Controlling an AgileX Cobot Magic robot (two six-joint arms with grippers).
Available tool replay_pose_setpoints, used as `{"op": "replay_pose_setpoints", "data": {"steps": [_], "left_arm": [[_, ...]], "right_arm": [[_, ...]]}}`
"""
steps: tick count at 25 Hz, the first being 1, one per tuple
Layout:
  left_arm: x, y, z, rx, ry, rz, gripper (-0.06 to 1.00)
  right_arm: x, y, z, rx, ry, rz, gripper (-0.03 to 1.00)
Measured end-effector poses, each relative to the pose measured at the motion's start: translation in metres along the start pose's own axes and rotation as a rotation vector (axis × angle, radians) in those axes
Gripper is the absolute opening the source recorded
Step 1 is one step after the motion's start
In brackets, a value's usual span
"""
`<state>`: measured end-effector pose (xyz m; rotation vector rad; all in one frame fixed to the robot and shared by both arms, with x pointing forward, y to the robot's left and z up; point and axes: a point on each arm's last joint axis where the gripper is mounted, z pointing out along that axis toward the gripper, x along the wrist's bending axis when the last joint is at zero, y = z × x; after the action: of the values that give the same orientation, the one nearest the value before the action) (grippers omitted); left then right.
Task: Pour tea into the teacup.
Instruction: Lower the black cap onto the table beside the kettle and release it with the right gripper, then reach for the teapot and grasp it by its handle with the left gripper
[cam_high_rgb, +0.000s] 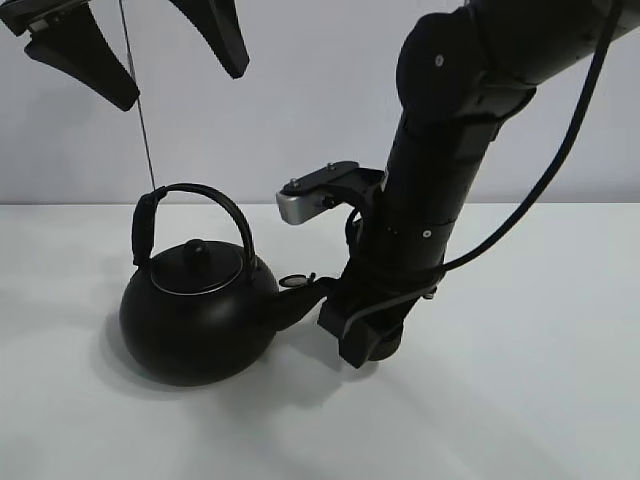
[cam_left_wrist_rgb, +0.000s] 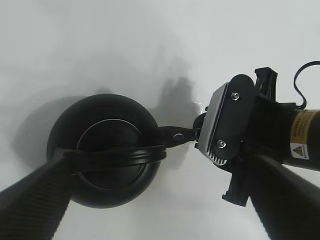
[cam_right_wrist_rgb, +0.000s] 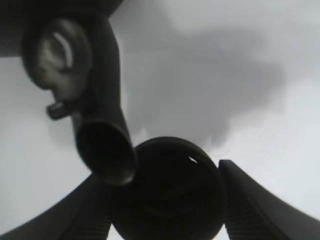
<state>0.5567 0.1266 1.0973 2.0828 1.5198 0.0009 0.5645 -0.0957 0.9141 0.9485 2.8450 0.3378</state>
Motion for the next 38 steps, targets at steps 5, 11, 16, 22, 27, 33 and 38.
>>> {"op": "replay_pose_setpoints", "data": {"steps": [5,11,16,22,27,33,38], "left_arm": [[0.000,0.000,0.000,-0.001,0.000,0.000,0.69],[0.000,0.000,0.000,-0.001,0.000,0.000,0.69],[0.000,0.000,0.000,-0.003,0.000,0.000,0.69],[0.000,0.000,0.000,-0.003,0.000,0.000,0.69],[0.000,0.000,0.000,-0.003,0.000,0.000,0.69],[0.000,0.000,0.000,-0.003,0.000,0.000,0.69],[0.000,0.000,0.000,-0.003,0.000,0.000,0.69]], "right_arm": [[-0.001,0.001,0.010,-0.008,-0.001,0.006,0.40],[-0.001,0.000,0.019,0.001,0.001,0.008,0.40],[-0.001,0.000,0.019,0.001,0.002,0.009,0.40],[-0.001,-0.001,0.019,0.006,0.005,0.009,0.46],[0.001,-0.002,0.015,0.023,0.014,0.009,0.58],[-0.005,-0.006,-0.021,0.032,0.002,0.034,0.64],[-0.037,-0.022,-0.062,-0.007,-0.043,0.235,0.65]]}}
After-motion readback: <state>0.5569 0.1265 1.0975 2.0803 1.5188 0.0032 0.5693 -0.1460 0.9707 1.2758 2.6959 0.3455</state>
